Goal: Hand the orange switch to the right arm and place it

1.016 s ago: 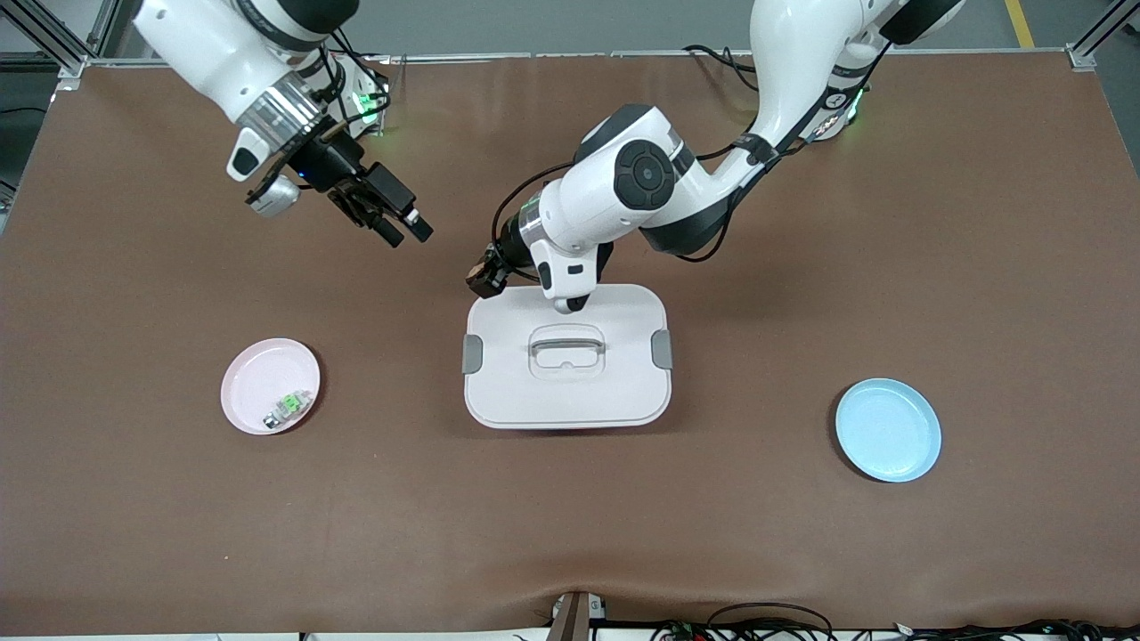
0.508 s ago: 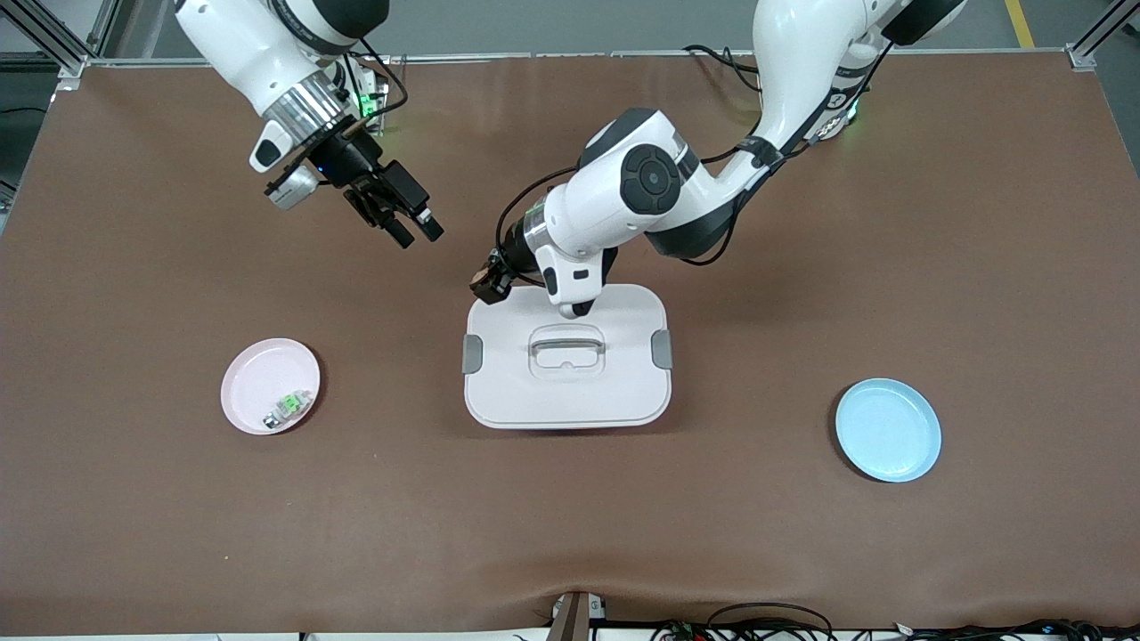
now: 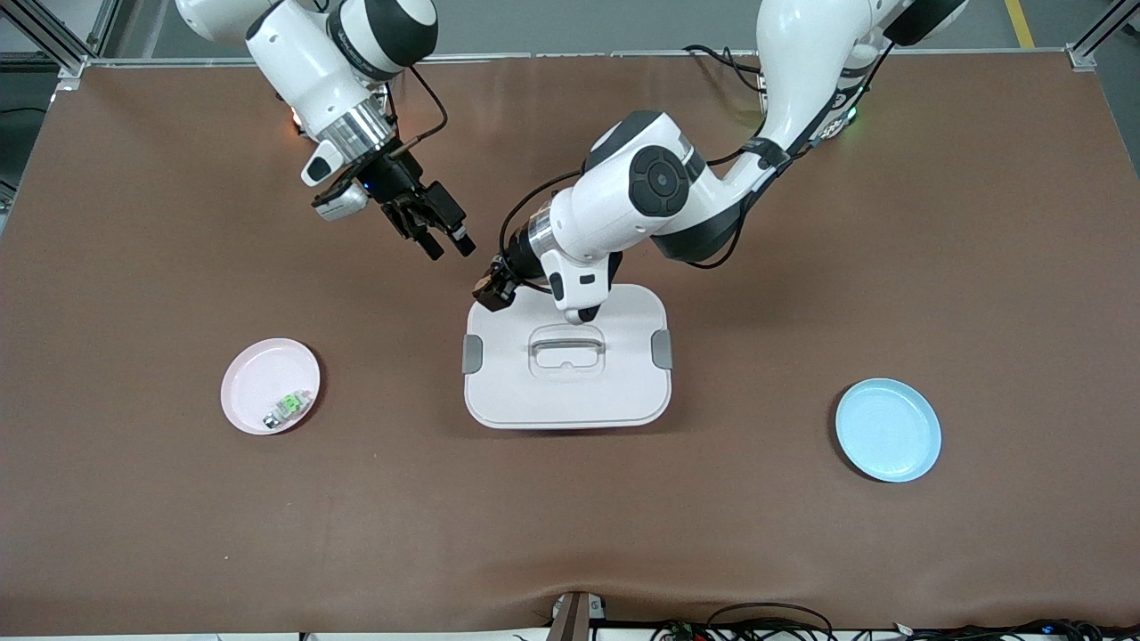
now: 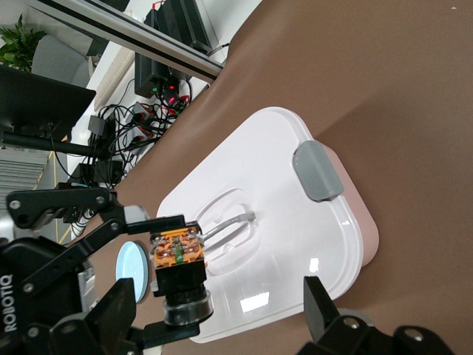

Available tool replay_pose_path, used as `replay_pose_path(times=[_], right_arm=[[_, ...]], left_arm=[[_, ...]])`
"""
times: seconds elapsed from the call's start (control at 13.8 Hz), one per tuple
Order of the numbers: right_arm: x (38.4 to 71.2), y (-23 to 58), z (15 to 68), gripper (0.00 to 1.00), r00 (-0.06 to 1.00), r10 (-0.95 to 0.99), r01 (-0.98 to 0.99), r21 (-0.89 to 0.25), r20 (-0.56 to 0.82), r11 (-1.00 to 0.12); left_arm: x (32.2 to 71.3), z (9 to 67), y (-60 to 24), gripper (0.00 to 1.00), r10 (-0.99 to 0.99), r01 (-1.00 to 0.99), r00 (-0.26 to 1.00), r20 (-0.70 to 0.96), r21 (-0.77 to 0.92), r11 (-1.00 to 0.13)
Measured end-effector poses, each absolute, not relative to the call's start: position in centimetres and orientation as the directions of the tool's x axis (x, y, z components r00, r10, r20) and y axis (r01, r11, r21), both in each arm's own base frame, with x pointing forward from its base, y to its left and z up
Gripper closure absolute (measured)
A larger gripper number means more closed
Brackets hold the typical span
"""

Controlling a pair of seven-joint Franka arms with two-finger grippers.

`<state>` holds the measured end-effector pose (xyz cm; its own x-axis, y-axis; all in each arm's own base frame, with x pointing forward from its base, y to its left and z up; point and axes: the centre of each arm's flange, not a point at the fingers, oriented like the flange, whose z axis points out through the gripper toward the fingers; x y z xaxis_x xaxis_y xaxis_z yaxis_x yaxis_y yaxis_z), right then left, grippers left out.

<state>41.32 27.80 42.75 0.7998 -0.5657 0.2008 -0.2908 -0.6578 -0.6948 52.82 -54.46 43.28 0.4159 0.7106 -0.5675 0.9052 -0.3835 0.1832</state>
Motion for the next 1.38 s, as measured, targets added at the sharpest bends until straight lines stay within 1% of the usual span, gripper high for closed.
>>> replay_pose_path(times=[0.58, 1.16, 1.23, 1.31, 1.38], right_arm=[[43.0, 29.6, 41.7, 0.0, 0.784, -0.579, -0.287, -0.696, 0.224, -0.658], [42.8, 31.3, 40.6, 0.0, 0.788, -0.57, -0.277, -0.692, 0.233, -0.667], [42.8, 31.4, 40.6, 0.0, 0.788, -0.57, -0.276, -0.692, 0.234, -0.667], [42.8, 31.4, 40.6, 0.05, 0.788, -0.57, -0.276, -0.693, 0.234, -0.666], [42.8, 31.5, 40.6, 0.06, 0.788, -0.569, -0.275, -0.693, 0.236, -0.667]], left_arm=[[52.0, 43.2, -55.2, 0.27, 0.702, 0.897, 0.432, -0.566, 0.186, -0.401], [51.3, 43.1, -55.9, 0.27, 0.697, 0.892, 0.44, -0.566, 0.184, -0.413], [51.3, 43.1, -55.9, 0.27, 0.698, 0.891, 0.441, -0.565, 0.185, -0.414], [51.3, 43.1, -55.9, 0.27, 0.697, 0.891, 0.441, -0.565, 0.185, -0.414], [51.3, 43.1, -55.9, 0.27, 0.697, 0.891, 0.442, -0.565, 0.185, -0.414]])
